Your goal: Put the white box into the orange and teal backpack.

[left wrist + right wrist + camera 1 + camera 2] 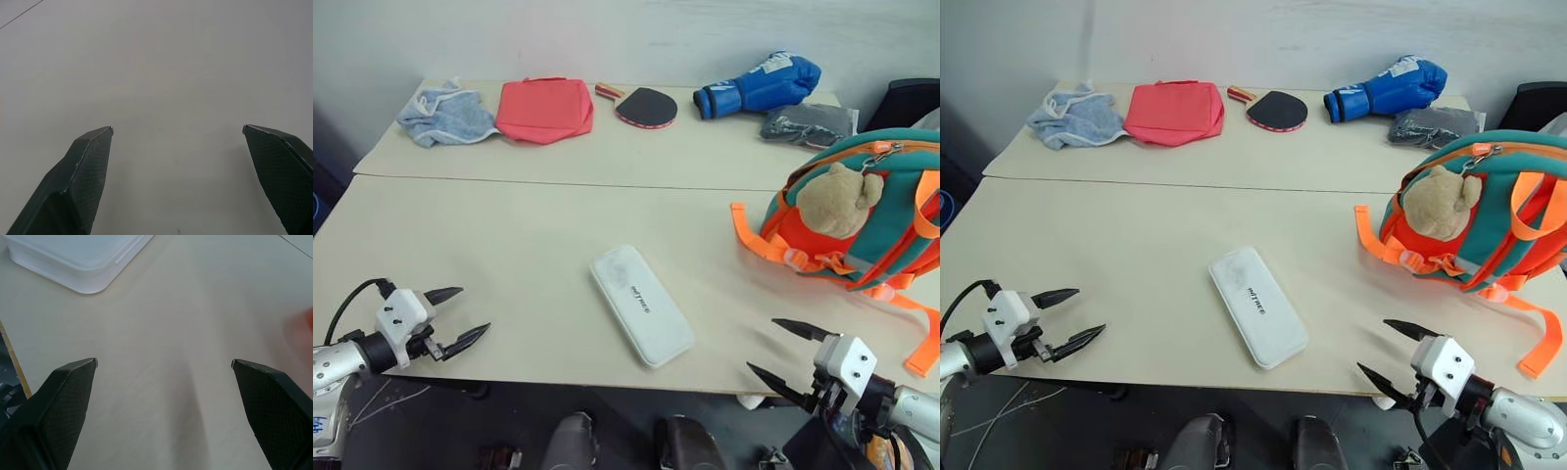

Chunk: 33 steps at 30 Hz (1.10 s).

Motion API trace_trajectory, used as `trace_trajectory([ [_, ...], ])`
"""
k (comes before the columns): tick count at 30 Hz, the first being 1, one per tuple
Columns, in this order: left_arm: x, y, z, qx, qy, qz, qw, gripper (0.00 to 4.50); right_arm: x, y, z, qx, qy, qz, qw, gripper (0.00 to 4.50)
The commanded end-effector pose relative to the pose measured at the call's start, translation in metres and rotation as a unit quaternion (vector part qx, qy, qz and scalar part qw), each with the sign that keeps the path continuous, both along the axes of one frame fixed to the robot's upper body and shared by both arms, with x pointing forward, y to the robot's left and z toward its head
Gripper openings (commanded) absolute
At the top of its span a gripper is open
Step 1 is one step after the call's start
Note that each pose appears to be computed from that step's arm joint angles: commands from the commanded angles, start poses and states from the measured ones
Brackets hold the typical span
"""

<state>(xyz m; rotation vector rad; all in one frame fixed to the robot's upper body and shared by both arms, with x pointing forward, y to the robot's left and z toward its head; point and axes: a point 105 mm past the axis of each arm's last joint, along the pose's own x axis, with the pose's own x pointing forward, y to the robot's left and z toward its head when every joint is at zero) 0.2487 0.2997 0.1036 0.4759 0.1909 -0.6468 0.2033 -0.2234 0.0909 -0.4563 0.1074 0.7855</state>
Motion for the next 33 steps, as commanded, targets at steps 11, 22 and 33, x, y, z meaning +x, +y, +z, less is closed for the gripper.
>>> trace_trajectory([
  [11, 0.014, -0.041, 0.022, -0.031, 0.008, -0.100, 0.994, 3.54, -0.009, 0.022, 0.016, 0.045, -0.004, 0.026, 0.999, 4.50],
  [22, 0.122, -0.112, 0.046, -0.027, -0.048, -0.120, 0.991, 0.11, -0.045, 0.082, -0.001, 0.012, 0.099, 0.186, 0.978, 1.15],
  [33, 0.150, -0.193, 0.037, -0.025, -0.031, -0.217, 0.975, 0.00, -0.012, 0.107, -0.023, -0.025, 0.086, 0.157, 0.983, 0.04],
])
